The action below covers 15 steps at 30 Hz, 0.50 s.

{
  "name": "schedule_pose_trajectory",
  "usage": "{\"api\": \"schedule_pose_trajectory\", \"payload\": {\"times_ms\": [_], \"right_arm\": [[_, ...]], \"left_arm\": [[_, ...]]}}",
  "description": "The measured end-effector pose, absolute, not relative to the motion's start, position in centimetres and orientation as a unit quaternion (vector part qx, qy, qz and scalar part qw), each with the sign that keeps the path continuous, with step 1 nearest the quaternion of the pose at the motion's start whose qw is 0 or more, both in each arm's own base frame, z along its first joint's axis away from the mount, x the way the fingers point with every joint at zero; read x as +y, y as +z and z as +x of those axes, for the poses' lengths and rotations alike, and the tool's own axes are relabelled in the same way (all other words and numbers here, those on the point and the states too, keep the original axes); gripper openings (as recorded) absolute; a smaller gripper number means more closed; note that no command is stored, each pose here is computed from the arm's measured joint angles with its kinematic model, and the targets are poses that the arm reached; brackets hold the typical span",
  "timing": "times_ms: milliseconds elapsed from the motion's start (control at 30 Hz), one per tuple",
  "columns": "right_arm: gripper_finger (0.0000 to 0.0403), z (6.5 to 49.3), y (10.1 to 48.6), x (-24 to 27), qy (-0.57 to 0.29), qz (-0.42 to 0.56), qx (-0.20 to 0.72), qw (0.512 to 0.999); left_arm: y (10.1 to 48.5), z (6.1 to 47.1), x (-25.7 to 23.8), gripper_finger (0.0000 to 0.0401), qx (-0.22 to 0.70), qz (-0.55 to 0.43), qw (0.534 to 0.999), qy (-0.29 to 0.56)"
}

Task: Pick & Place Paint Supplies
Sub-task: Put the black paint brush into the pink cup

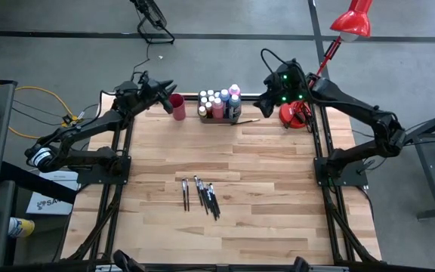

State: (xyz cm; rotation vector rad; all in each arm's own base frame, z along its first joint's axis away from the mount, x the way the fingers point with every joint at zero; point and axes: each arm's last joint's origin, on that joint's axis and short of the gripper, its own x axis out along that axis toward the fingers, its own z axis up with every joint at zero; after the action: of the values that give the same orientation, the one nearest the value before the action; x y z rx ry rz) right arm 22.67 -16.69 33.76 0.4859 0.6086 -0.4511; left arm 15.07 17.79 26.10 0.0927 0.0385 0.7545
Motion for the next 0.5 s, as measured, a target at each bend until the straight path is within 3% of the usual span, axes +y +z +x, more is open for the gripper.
{"api": "schedule_pose_trajectory", "payload": {"times_ms": [267, 500], "right_arm": [[0.0229, 21.4, 31.4, -19.2, -0.243, 0.109, 0.408, 0.873], [0.0229, 22.6, 26.6, -21.8, -0.167, 0.049, 0.511, 0.841]], "left_arm": [[27.7, 15.4, 17.8, 0.0113, -0.006, 0.059, 0.944, 0.325], [28.1, 15.5, 17.8, 0.0113, -0.011, 0.062, 0.948, 0.311]]}}
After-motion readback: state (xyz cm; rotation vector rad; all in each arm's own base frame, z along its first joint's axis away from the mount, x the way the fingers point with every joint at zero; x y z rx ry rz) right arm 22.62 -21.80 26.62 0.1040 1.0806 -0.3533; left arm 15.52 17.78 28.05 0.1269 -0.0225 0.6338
